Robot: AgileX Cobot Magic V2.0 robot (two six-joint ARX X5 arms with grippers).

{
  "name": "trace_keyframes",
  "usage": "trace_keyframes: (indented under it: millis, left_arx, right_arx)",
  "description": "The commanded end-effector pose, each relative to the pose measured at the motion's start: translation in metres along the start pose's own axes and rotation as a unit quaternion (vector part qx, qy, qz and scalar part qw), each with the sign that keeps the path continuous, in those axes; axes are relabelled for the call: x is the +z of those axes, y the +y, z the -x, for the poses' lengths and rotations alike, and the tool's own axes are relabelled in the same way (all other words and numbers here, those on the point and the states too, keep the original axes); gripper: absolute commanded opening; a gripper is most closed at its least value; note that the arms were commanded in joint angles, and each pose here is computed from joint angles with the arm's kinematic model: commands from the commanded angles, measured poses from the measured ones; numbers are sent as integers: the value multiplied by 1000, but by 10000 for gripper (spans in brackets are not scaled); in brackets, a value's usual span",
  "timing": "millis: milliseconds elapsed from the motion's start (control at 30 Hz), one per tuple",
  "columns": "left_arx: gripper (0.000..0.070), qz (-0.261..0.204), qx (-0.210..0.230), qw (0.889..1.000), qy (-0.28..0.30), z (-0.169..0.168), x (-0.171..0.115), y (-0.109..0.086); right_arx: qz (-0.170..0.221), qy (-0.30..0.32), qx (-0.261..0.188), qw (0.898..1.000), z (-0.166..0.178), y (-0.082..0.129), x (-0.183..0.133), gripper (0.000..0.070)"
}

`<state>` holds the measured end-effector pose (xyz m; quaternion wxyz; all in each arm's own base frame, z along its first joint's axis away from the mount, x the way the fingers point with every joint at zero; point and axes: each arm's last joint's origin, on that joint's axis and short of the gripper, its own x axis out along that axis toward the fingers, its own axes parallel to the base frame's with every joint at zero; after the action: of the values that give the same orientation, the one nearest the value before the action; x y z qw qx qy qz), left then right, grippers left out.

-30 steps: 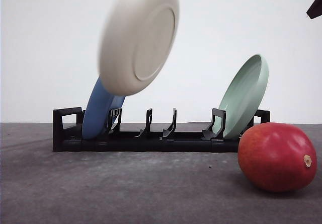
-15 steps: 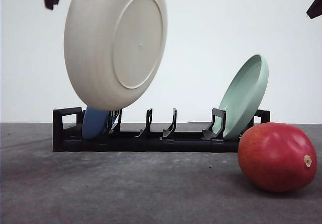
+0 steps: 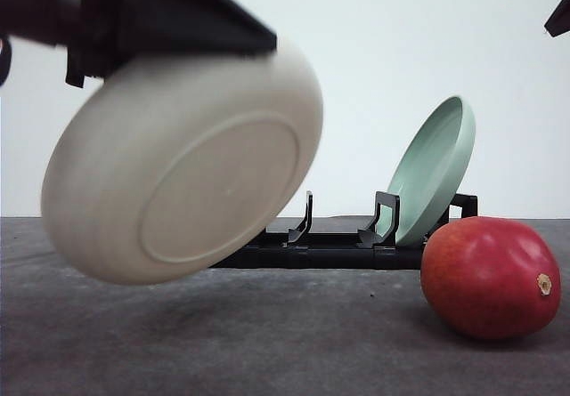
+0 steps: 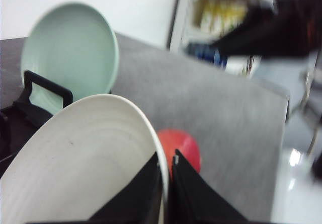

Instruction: Place pomegranate in white plate

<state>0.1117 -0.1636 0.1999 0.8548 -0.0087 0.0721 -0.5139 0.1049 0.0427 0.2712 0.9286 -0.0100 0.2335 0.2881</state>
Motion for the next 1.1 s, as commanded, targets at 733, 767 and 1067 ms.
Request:
trace_keyframes:
  millis: [733,767,1067]
  left_arx:
    - [11,-305,-55,942,126,-48,-38,-11]
    - [11,-305,-56,942,130,-51,-38,-11]
    - [19,-304,-74,937,154,-57,-45,-16]
  right_arx:
    - [-3,-8,1,1000,2,1,5,321]
    - [-3,-8,1,1000,2,1,5,321]
    - [-3,-8,1,1000,2,1,5,321]
